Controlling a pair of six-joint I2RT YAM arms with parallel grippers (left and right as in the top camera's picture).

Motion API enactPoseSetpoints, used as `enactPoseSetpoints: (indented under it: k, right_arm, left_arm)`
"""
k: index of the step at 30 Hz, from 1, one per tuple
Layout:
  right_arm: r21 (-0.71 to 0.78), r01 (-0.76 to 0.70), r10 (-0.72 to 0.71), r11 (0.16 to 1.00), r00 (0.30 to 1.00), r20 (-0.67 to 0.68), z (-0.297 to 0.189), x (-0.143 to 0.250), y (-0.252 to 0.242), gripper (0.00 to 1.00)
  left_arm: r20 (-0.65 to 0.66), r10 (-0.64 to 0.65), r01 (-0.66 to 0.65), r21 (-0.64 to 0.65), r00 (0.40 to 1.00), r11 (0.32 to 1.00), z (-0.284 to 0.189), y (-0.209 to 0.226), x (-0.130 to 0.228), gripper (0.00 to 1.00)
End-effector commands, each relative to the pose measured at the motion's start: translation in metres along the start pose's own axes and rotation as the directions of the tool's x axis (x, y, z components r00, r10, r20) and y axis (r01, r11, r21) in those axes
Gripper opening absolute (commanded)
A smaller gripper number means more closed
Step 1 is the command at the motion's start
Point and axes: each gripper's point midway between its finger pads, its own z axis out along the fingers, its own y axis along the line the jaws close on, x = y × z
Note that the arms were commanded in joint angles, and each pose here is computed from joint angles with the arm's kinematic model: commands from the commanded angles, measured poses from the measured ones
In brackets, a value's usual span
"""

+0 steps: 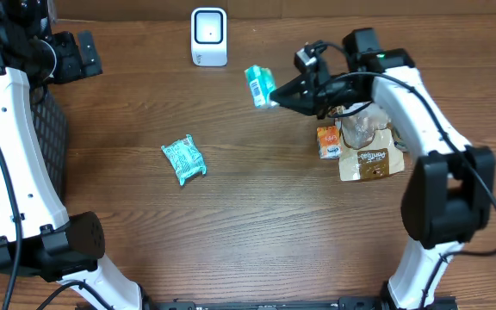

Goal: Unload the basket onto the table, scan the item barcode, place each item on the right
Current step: 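Raise the teal pack and hold it in front of the scanner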

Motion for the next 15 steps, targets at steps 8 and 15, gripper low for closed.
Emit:
enactPoseSetpoints:
  k: [8,15]
  right_arm:
    - [-0.008,0.279,-0.278,0.960,0.958,0.073,-0.029,0.040,0.113,0.04]
    - [0.103,0.303,-0.312,0.947,0.946,0.084,-0.027,0.034,0.099,0.04]
  left_arm:
    - [0.021,0.018,-0.018,0.013,1.000,1.000,-0.008,-0.003,-0.002,1.00]
    - [0.021,0.018,-0.018,0.013,1.000,1.000,-0.008,-0.003,-0.002,1.00]
